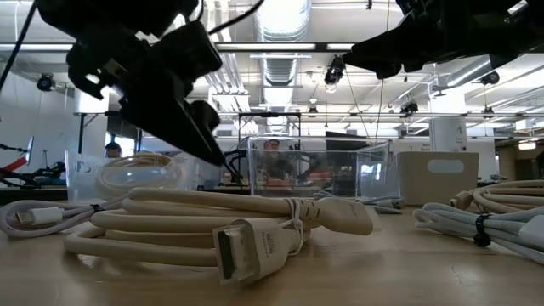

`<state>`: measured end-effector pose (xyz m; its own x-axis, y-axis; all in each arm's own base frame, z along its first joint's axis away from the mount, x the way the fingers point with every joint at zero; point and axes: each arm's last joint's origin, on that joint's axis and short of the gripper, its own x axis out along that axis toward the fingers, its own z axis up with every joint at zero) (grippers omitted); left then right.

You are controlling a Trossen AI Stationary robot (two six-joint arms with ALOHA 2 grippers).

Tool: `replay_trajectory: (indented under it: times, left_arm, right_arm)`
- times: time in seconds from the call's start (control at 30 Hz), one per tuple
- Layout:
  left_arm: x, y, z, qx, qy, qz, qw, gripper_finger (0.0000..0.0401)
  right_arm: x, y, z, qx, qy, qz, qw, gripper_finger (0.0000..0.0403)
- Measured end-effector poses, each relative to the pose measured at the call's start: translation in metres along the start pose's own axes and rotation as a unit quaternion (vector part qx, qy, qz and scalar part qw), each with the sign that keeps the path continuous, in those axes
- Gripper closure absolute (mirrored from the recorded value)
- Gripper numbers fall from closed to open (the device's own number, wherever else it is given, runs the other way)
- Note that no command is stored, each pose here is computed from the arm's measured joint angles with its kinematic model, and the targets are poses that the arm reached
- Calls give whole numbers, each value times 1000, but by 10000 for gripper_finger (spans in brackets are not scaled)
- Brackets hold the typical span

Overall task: Pick & Place USB Port
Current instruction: Put the left brown charger cable into the left transparent bin

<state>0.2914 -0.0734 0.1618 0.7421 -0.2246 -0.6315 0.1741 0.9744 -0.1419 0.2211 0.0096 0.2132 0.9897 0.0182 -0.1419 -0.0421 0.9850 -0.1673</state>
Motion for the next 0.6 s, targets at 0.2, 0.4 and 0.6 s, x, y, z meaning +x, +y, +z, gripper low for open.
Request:
replay_trajectory:
  times: [0.2,0.4,0.6]
  left_arm:
    - [20,0,0,-6,21,5,1000,229]
    - [38,1,-9,-45,49,12,998,229]
    - [49,2,-19,-71,68,19,995,230]
  right_arm:
    - [0,0,0,-1,0,0,1000,202]
    - [0,0,0,-11,-1,0,1000,202]
    - [0,0,0,-39,-1,0,999,202]
